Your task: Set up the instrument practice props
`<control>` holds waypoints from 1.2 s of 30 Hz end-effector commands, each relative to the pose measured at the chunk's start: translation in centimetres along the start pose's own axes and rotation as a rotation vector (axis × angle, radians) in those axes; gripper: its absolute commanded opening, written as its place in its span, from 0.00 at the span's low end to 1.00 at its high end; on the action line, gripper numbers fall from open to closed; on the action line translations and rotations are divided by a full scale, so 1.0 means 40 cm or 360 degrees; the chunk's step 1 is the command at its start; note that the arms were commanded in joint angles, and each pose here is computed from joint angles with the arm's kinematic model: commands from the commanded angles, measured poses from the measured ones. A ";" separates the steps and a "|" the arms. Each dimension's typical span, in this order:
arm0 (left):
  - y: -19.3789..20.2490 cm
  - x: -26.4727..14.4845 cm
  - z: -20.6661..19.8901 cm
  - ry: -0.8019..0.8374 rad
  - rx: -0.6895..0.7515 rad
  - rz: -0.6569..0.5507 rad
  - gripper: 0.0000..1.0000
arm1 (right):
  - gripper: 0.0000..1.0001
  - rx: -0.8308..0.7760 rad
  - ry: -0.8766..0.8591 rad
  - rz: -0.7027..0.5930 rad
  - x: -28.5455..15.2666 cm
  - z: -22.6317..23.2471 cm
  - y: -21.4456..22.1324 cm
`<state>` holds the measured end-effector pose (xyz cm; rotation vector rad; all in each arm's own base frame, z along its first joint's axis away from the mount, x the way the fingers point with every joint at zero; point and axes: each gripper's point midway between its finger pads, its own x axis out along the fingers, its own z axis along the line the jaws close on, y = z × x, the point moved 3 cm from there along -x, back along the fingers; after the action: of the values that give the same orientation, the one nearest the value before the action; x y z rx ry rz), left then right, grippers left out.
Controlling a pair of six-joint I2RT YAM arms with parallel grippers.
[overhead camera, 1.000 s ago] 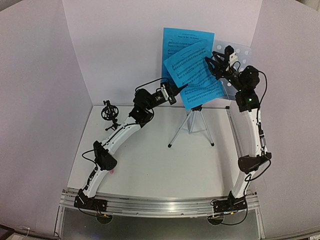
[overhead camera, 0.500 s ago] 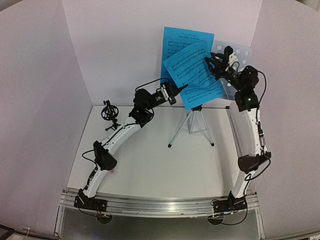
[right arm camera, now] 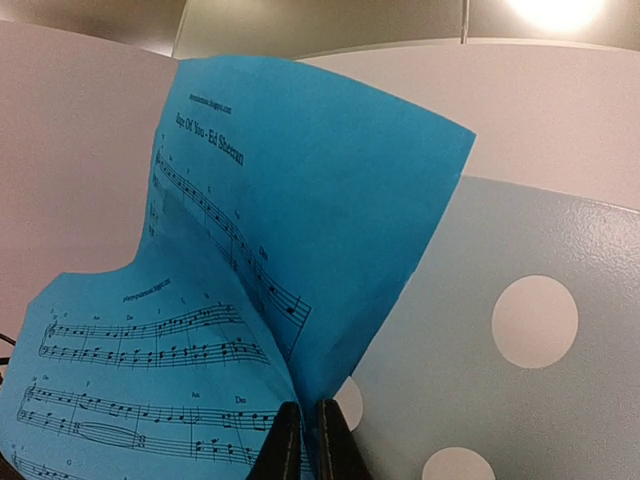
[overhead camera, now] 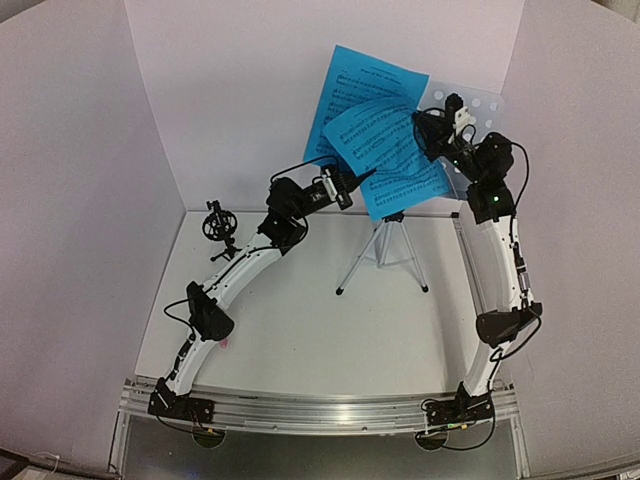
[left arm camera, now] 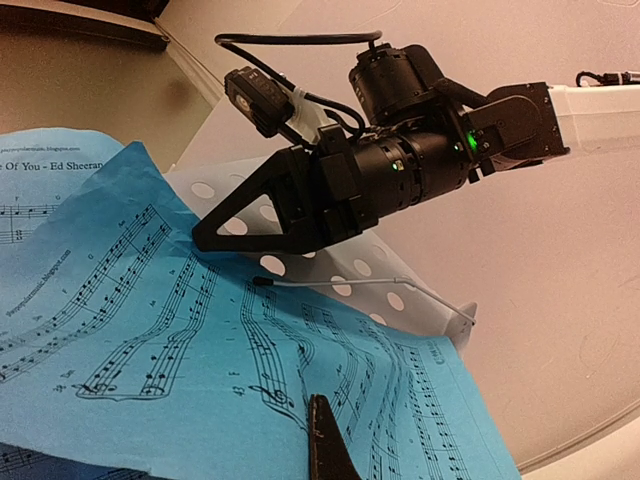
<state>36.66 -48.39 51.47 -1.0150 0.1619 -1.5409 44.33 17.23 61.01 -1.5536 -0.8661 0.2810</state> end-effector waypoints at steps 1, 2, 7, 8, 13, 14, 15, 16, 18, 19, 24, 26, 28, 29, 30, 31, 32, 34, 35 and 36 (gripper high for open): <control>-0.067 0.000 0.024 -0.0020 0.0031 -0.0090 0.00 | 0.04 -0.0037 0.0053 -0.0060 -0.030 0.003 -0.058; -0.065 0.000 0.023 -0.0019 0.0029 -0.0087 0.00 | 0.04 -0.0039 0.0057 -0.0061 -0.031 0.003 -0.059; -0.068 0.000 0.025 -0.0023 0.0025 -0.0085 0.00 | 0.01 -0.0044 0.0075 -0.0074 -0.038 0.003 -0.071; -0.069 0.000 0.026 -0.0025 0.0023 -0.0085 0.00 | 0.00 -0.0046 0.0082 -0.0074 -0.040 0.001 -0.073; -0.071 -0.001 0.026 -0.0026 0.0021 -0.0084 0.00 | 0.00 -0.0067 0.0145 -0.0082 -0.052 -0.006 -0.086; -0.072 -0.002 0.027 -0.0028 0.0020 -0.0085 0.00 | 0.00 -0.0071 0.0159 -0.0086 -0.055 -0.008 -0.090; -0.073 -0.002 0.028 -0.0031 0.0021 -0.0086 0.00 | 0.00 -0.0075 0.0176 -0.0091 -0.058 -0.010 -0.096; -0.072 -0.002 0.028 -0.0033 0.0018 -0.0086 0.02 | 0.00 -0.0078 0.0194 -0.0096 -0.061 -0.013 -0.100; -0.073 -0.003 0.027 -0.0033 0.0016 -0.0087 0.11 | 0.00 -0.0085 0.0239 -0.0103 -0.066 -0.021 -0.107; -0.077 -0.004 0.029 -0.0035 0.0019 -0.0091 0.15 | 0.00 -0.0090 0.0261 -0.0103 -0.069 -0.024 -0.110; -0.090 -0.007 0.032 -0.0034 0.0014 -0.0087 0.22 | 0.00 -0.0109 0.0333 -0.0084 -0.086 -0.032 -0.111; -0.099 -0.008 0.036 -0.0035 0.0017 -0.0090 0.25 | 0.00 -0.0110 0.0393 -0.0081 -0.096 -0.041 -0.115; -0.109 -0.009 0.039 -0.0032 0.0016 -0.0087 0.27 | 0.00 -0.0112 0.0456 -0.0074 -0.105 -0.052 -0.115; -0.111 -0.010 0.039 -0.0029 0.0014 -0.0082 0.28 | 0.00 -0.0112 0.0472 -0.0069 -0.109 -0.053 -0.116; -0.114 -0.011 0.040 -0.0029 0.0017 -0.0077 0.28 | 0.00 -0.0112 0.0482 -0.0067 -0.113 -0.053 -0.116; -0.116 -0.012 0.041 -0.0029 0.0020 -0.0074 0.29 | 0.00 -0.0109 0.0483 -0.0066 -0.115 -0.053 -0.116; -0.118 -0.012 0.040 -0.0028 0.0020 -0.0072 0.29 | 0.00 -0.0103 0.0477 -0.0066 -0.115 -0.051 -0.115; -0.125 -0.014 0.045 -0.0034 0.0021 -0.0071 0.32 | 0.00 -0.0087 0.0445 -0.0065 -0.111 -0.046 -0.110; -0.126 -0.015 0.046 -0.0037 0.0016 -0.0067 0.34 | 0.00 -0.0080 0.0434 -0.0064 -0.108 -0.044 -0.107; -0.134 -0.016 0.051 -0.0047 0.0012 -0.0066 0.36 | 0.00 -0.0072 0.0427 -0.0063 -0.106 -0.044 -0.104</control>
<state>36.89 -48.58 49.99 -1.0302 0.2327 -1.5116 42.66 13.42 62.18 -1.5895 -0.6604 0.0770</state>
